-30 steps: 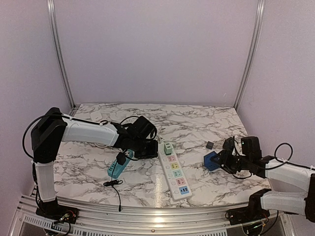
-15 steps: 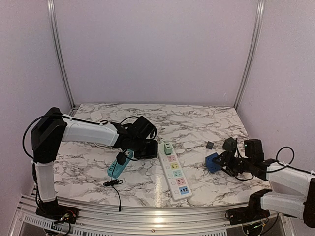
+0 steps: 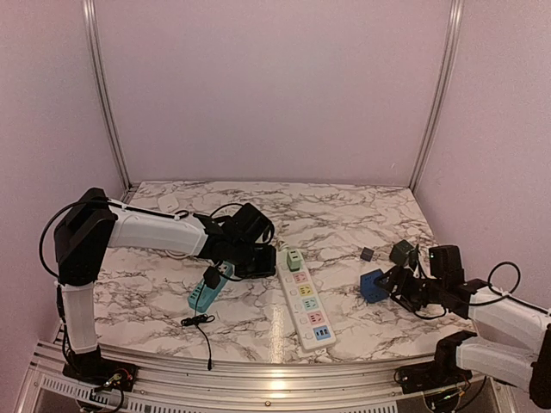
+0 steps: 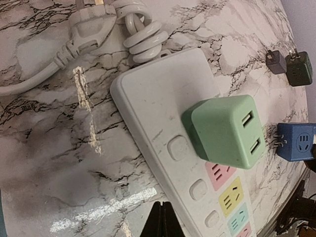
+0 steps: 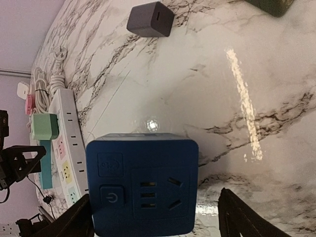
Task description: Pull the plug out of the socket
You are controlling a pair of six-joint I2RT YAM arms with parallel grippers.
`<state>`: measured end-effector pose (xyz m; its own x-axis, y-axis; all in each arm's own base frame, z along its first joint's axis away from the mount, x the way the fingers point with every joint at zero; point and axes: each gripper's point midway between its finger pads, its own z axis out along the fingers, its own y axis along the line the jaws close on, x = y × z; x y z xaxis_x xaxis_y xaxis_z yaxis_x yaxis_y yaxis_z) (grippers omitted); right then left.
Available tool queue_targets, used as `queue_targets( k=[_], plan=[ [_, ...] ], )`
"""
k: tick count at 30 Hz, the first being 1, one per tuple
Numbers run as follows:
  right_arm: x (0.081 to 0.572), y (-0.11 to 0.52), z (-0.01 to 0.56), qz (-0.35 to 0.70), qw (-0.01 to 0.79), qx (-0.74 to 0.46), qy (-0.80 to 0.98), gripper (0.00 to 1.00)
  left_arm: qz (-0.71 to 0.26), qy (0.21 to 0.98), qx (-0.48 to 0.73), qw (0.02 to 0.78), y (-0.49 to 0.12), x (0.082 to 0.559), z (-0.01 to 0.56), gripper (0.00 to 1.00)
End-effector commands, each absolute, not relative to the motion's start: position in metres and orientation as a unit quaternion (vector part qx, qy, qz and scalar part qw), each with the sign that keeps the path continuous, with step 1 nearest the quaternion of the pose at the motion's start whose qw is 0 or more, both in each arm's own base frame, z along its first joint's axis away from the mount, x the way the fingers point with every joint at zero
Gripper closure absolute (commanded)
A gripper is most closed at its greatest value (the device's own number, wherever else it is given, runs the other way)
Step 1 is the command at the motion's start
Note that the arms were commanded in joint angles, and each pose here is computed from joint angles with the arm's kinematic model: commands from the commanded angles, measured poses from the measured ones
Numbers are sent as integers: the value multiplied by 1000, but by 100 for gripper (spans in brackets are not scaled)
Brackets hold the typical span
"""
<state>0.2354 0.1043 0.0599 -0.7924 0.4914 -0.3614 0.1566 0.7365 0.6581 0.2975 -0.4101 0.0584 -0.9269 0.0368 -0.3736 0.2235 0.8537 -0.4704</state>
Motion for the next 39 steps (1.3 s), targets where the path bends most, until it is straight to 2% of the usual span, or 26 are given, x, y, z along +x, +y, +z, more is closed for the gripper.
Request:
queue_targets(
  k=[1, 13, 21, 33, 39],
  plan=[
    [232, 88, 54, 269, 263, 208, 903, 19, -264, 942, 73, 193, -407, 299, 77, 100],
    [234, 71, 69, 228, 289, 216, 905, 23, -268, 941, 74, 192, -409, 300, 77, 100],
    [250, 68, 107, 197, 327, 184, 906, 23, -269, 941, 74, 192, -410, 300, 77, 100],
    [274, 115, 151, 146, 358, 96, 917, 24, -269, 941, 70, 196, -406, 299, 80, 100],
    [284, 157, 158, 121, 358, 44, 925, 29, -270, 940, 62, 202, -398, 301, 83, 100]
  ],
)
